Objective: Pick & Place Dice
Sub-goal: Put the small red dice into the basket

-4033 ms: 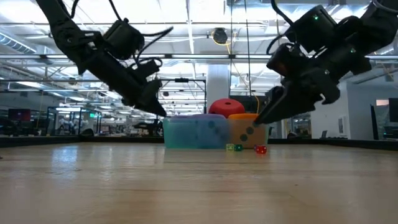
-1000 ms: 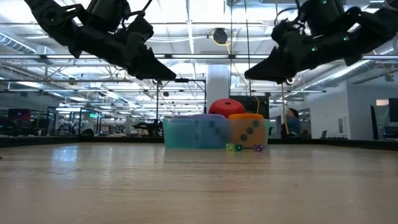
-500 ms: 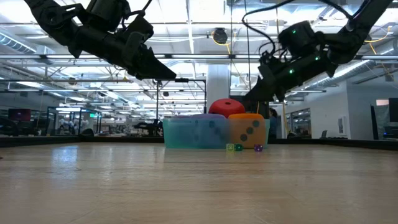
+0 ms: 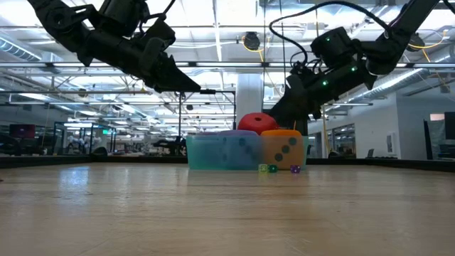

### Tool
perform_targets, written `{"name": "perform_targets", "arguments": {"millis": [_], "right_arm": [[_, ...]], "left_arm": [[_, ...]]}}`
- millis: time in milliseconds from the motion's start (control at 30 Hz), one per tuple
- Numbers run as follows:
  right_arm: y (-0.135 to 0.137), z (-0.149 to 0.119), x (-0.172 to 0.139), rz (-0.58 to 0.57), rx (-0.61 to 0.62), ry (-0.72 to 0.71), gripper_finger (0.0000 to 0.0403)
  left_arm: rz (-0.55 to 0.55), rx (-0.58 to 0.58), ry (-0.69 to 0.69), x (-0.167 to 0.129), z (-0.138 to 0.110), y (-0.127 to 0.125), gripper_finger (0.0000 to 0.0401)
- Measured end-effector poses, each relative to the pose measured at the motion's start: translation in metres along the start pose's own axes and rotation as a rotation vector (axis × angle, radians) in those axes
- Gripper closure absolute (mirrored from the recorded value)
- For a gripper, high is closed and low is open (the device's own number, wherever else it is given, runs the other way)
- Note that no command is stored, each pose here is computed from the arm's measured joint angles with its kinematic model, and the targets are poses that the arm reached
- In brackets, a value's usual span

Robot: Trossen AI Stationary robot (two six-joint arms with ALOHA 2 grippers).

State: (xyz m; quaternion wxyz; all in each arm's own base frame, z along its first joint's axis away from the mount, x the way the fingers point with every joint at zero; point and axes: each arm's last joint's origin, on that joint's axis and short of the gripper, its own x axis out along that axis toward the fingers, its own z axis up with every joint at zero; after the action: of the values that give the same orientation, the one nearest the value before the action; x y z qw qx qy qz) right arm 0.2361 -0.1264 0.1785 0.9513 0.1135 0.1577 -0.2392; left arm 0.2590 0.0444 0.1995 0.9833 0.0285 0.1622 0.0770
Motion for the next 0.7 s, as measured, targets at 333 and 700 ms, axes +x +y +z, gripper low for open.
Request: {"name": "perform_targets", "arguments": {"millis": [333, 700], "right_arm": [[0.023, 0.006, -0.009, 0.084, -0.15, -0.034, 0.0176], [0.04, -0.006, -0.009, 0.091, -0.221, 0.045, 0.0392]], "left_arm": [[-0.001, 0.003, 0.02, 0.0, -0.002, 0.0, 0.037], [-0.001, 0.011, 0.02, 0.0, -0.002, 0.0, 0.037]]}}
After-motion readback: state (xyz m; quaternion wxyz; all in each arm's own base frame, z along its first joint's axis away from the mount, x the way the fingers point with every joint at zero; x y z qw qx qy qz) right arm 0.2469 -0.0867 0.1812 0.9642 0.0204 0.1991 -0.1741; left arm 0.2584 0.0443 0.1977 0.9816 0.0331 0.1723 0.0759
